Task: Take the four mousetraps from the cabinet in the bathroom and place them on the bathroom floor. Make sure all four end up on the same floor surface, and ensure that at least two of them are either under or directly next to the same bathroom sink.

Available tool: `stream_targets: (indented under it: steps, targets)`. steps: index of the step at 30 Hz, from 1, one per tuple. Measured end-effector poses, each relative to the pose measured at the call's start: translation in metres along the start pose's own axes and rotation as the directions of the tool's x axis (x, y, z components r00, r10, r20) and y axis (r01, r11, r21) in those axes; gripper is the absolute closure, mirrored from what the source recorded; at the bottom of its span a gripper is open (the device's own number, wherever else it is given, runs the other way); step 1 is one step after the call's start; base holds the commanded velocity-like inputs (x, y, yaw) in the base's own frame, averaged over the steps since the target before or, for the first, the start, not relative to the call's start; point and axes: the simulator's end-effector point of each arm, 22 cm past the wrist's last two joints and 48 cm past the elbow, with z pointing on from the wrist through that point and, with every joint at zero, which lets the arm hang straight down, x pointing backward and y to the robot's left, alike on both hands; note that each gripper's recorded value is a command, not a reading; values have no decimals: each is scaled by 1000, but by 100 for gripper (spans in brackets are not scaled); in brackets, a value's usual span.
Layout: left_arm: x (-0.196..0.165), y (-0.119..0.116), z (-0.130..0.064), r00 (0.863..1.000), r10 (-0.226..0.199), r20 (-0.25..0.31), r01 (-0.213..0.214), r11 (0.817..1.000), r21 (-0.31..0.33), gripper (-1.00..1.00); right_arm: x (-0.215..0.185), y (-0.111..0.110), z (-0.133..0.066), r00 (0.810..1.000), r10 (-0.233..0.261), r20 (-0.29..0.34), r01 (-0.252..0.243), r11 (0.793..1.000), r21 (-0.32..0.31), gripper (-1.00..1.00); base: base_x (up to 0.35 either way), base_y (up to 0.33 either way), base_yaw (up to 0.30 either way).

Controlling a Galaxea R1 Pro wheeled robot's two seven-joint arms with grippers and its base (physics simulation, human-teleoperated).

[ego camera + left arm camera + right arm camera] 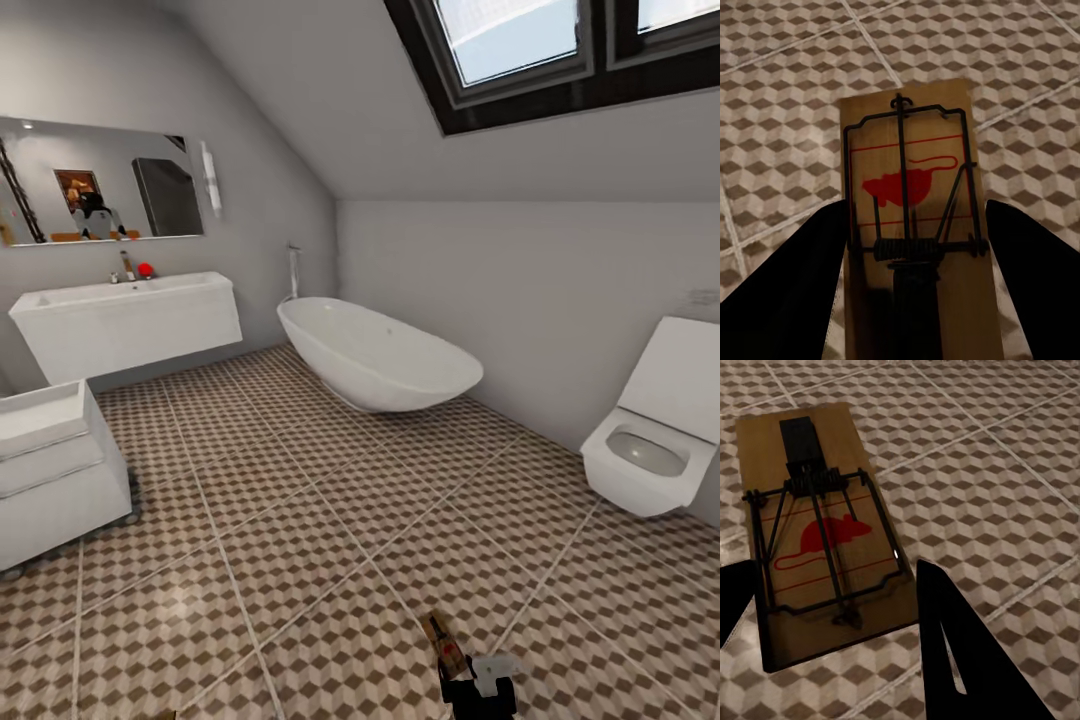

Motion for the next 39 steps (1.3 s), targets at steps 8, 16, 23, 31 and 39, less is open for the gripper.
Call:
stream_targets:
  steps: [8, 16, 23, 31, 39]
  targets:
    - [0, 0, 0, 1000, 0, 0, 0, 1000, 0, 100, 0, 0, 0, 1000, 0, 0, 0, 1000, 0, 100, 284, 0, 258]
    - [0, 0, 0, 1000, 0, 0, 0, 1000, 0, 100, 0, 0, 0, 1000, 0, 0, 0, 1000, 0, 100, 292, 0, 258]
    - [0, 0, 0, 1000, 0, 0, 0, 1000, 0, 100, 0, 0, 0, 1000, 0, 0, 0, 1000, 0, 100, 293, 0, 258]
    - [0, 0, 0, 1000, 0, 0, 0, 1000, 0, 100, 0, 0, 0, 1000, 0, 0, 0, 1000, 1, 100, 292, -63, 258]
    - [0, 0, 0, 1000, 0, 0, 0, 1000, 0, 100, 0, -5, 0, 1000, -6, 1, 6, 1000, 3, 100, 292, -136, 103]
